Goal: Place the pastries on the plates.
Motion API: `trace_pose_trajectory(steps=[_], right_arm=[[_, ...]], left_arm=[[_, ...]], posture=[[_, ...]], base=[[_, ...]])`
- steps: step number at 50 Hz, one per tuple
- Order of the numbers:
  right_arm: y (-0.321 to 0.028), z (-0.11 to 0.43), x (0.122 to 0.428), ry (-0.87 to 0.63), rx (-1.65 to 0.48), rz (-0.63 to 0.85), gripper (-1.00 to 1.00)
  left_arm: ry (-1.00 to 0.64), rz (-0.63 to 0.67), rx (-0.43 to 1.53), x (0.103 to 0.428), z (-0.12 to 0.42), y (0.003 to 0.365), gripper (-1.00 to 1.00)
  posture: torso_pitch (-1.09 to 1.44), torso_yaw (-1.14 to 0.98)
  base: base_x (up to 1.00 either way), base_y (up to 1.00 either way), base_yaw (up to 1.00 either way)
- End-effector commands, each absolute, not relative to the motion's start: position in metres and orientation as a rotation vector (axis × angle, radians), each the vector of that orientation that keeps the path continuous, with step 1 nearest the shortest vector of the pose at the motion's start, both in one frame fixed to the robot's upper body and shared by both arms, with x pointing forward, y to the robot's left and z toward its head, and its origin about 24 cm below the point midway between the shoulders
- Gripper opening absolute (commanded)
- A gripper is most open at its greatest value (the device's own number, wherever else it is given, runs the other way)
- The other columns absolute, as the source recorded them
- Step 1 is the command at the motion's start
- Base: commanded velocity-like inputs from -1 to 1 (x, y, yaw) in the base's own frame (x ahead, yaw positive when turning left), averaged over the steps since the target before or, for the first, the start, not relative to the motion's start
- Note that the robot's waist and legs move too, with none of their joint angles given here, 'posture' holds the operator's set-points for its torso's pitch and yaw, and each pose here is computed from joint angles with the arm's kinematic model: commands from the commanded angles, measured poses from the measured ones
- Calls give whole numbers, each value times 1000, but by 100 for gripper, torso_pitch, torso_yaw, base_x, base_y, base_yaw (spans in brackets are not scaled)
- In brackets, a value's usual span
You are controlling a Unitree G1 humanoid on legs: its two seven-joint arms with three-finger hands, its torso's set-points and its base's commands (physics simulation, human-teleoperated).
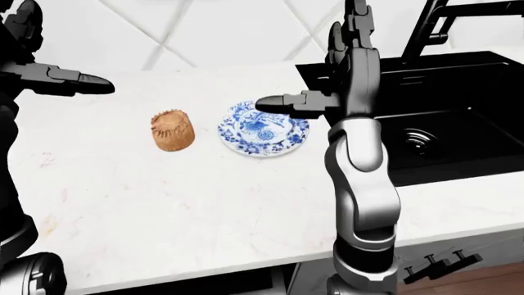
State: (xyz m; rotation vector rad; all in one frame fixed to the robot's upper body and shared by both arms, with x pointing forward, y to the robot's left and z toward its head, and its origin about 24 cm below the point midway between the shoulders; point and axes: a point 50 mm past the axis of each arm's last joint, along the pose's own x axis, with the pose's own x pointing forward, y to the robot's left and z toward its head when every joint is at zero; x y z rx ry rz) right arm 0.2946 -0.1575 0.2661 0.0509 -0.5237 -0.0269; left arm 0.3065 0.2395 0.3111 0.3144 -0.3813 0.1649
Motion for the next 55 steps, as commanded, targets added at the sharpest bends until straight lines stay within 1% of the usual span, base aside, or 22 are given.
trace_pose_trajectory(steps=[1,6,9,10,14,18,23,27,28,29,32,34,41,44,49,55], right_arm=[[-157,281,287,-610,51,-18,100],[-157,281,286,-612,54,-20,100],[-157,280,285,-614,58,-14,100],[-158,281,285,-615,56,-19,100],[-159,282,284,-617,52,-21,100],[-160,286,284,-623,49,-22,100],[-159,287,285,-624,47,-20,100],[-160,287,284,-626,44,-23,100],[-160,286,284,-625,45,-24,100],[-161,286,283,-624,46,-25,100],[-161,286,282,-625,45,-25,100],[-162,285,282,-624,46,-27,100],[-161,284,283,-622,51,-25,100],[-162,285,282,-624,50,-27,100],[-162,285,282,-625,52,-28,100],[-163,285,280,-626,51,-32,100]], left_arm=[[-450,174,334,302,329,239,100],[-458,156,356,315,345,238,100],[-437,129,371,332,345,236,100],[-407,102,371,339,341,235,100],[-390,67,397,361,341,234,100],[-338,2,446,382,334,235,100],[-260,-117,523,397,320,232,100],[-217,-179,573,404,311,231,100],[-222,-184,570,405,313,231,100],[-228,-223,597,405,312,229,100],[-236,-281,633,407,312,225,100],[-234,-303,648,408,312,223,100],[-244,-374,642,411,306,207,100],[-253,-424,647,412,304,200,100],[-251,-507,661,411,300,194,100],[-233,-566,694,410,291,190,100]], posture=[[0,0],[0,0],[0,0],[0,0],[0,0],[0,0],[0,0],[0,0],[0,0],[0,0],[0,0],[0,0],[0,0],[0,0],[0,0],[0,0]], base=[[0,0,0],[0,0,0],[0,0,0],[0,0,0],[0,0,0],[0,0,0],[0,0,0],[0,0,0],[0,0,0],[0,0,0],[0,0,0],[0,0,0],[0,0,0],[0,0,0],[0,0,0],[0,0,0]])
